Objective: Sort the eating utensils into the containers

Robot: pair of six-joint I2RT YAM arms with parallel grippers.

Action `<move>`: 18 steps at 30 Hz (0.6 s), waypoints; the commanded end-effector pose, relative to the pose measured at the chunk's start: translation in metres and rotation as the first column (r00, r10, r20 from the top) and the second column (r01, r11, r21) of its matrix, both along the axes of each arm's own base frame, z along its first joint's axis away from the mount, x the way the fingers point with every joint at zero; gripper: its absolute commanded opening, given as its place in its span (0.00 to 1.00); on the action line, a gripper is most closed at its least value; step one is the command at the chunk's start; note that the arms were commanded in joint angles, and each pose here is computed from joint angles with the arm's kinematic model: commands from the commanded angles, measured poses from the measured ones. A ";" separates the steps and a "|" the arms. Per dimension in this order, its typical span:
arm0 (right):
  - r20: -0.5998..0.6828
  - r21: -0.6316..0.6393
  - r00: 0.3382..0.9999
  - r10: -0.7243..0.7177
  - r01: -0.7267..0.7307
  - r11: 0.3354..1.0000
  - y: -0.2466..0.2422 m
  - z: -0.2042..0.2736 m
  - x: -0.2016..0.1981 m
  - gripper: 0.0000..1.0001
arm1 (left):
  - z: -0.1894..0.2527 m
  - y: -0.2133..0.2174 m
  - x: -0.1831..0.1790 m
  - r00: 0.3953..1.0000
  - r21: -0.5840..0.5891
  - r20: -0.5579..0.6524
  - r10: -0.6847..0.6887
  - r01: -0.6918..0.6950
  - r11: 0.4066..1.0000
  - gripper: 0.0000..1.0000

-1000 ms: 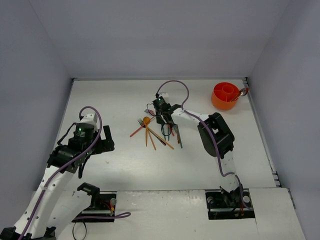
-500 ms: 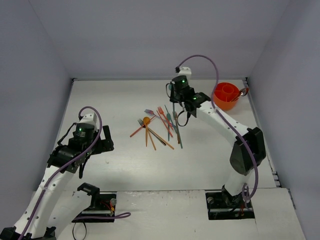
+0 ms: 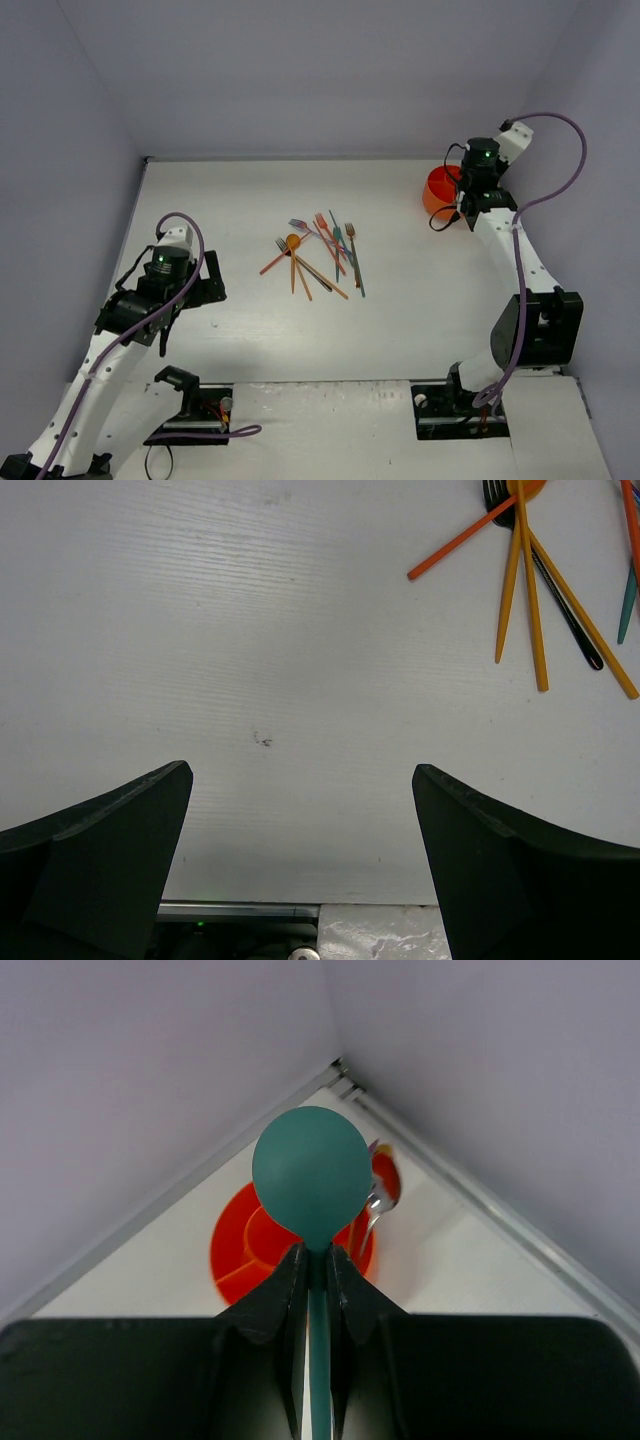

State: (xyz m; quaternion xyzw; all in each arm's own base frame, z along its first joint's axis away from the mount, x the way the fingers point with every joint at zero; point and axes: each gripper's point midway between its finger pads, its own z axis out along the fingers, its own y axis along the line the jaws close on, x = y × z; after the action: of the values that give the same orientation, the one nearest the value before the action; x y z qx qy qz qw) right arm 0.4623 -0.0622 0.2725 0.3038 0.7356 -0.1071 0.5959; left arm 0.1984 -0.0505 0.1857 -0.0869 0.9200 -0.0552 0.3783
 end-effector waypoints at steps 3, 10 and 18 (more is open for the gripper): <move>0.233 0.014 0.953 -0.194 0.196 0.980 -0.060 0.034 0.018 0.00 | 0.017 0.003 0.011 0.998 0.016 0.059 0.013 -0.014 1.000 0.91; 0.272 -0.026 0.941 -0.202 0.217 0.976 -0.073 0.014 0.052 0.00 | 0.010 0.003 0.010 0.999 0.020 0.042 0.019 -0.020 1.000 0.91; 0.285 -0.063 0.942 -0.177 0.203 0.977 -0.075 -0.013 0.083 0.00 | 0.005 0.002 0.014 1.000 0.034 0.018 0.012 -0.013 0.999 0.91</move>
State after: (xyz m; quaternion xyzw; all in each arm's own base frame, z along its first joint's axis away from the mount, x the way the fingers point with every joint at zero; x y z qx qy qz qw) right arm 0.5261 -0.1338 0.1960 0.3459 0.6891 -0.1744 0.6125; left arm 0.2012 -0.0476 0.1815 -0.0880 0.9233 -0.0411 0.3715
